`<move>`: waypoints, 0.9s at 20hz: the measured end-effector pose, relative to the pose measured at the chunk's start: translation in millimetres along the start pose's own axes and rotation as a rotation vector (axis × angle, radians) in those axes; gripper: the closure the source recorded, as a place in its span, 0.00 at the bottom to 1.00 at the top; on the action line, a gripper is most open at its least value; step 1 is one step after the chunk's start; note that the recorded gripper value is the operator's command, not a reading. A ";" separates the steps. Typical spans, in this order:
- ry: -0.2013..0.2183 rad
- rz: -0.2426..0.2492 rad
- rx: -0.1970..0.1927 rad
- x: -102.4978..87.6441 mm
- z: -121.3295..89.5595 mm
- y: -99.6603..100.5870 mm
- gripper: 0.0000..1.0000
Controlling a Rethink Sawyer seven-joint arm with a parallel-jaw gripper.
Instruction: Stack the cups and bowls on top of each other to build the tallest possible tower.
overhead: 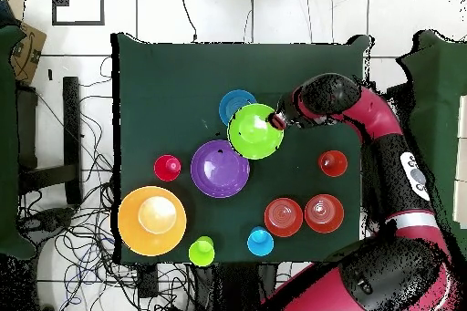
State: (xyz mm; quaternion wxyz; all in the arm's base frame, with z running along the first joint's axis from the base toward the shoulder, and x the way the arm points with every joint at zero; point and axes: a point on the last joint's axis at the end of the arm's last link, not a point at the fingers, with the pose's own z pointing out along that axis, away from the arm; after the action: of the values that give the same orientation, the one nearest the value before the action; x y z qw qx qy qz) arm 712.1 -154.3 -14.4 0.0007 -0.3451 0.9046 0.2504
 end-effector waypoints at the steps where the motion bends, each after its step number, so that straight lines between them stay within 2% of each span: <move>1: -0.001 0.000 -0.001 -0.3 -0.2 0.1 1.00; 12: -0.034 0.007 -0.013 -8.9 -4.6 1.6 1.00; 18: -0.052 0.002 0.004 -15.6 -0.2 3.8 1.00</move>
State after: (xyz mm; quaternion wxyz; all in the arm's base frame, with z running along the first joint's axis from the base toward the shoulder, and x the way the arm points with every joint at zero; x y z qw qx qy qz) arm 721.7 -142.2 -9.8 0.0244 -0.3376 0.9051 0.2575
